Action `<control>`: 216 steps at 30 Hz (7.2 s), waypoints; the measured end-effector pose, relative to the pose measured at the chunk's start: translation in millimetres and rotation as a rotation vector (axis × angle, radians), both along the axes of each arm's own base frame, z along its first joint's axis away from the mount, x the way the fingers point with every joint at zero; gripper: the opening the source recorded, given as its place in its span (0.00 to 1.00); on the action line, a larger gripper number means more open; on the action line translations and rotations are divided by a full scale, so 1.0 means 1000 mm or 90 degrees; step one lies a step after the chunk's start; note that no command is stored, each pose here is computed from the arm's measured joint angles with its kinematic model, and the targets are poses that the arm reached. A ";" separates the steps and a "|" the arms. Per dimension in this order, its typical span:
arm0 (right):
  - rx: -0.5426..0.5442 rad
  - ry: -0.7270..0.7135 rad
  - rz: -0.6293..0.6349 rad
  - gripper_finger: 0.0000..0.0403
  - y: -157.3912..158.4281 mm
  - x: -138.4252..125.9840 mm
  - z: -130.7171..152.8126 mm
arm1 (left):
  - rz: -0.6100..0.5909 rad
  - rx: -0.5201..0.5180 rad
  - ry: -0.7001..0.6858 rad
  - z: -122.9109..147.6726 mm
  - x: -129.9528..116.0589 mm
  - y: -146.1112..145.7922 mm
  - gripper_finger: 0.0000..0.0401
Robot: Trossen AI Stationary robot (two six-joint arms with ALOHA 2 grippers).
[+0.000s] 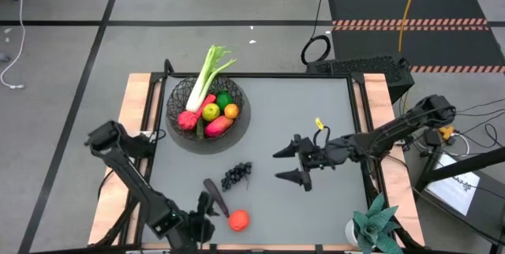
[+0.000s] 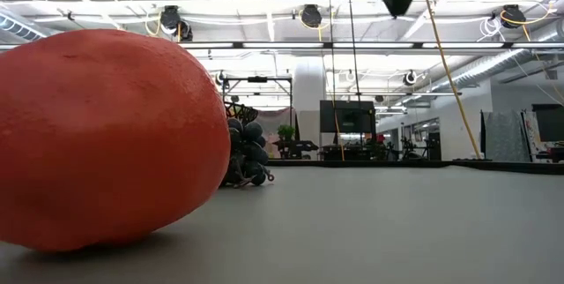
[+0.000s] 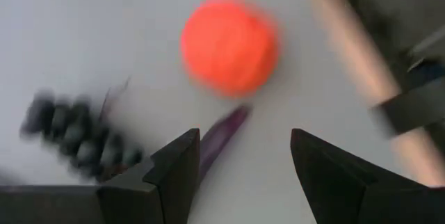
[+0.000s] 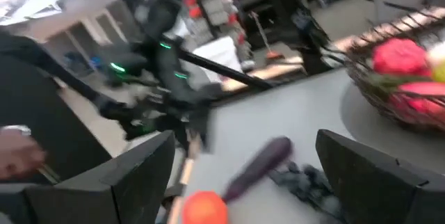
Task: Build produce basket
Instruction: Put the eggplant into the wire basket, then put the orange into the wire basket
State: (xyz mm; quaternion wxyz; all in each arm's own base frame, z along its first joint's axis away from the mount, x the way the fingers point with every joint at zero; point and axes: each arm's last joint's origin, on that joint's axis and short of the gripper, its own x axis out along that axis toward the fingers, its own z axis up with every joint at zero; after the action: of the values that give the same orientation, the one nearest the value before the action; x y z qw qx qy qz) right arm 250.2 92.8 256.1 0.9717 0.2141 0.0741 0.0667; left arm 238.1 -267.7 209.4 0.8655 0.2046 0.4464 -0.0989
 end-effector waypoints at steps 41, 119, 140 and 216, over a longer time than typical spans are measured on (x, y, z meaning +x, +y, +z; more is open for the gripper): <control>-0.095 -0.041 -0.060 0.85 0.018 -0.009 0.004 | 0.154 0.021 0.133 0.026 0.036 0.071 0.24; -0.311 -0.115 -0.118 0.65 0.047 0.055 -0.013 | 0.184 -0.062 -0.197 0.107 0.068 0.117 0.29; -0.328 -0.102 -0.126 0.44 0.043 0.057 -0.015 | 0.135 0.029 -0.157 0.103 0.066 0.123 0.29; -0.287 0.248 0.189 0.99 0.121 0.159 -0.103 | 0.276 0.023 -0.223 0.078 -0.023 0.154 0.30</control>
State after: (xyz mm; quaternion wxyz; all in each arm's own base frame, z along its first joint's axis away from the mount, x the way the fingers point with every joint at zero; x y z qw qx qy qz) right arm 409.1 213.9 152.7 0.9419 -0.0108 0.3017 0.1474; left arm 214.6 -113.5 287.7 0.9266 0.1334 0.3253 0.1337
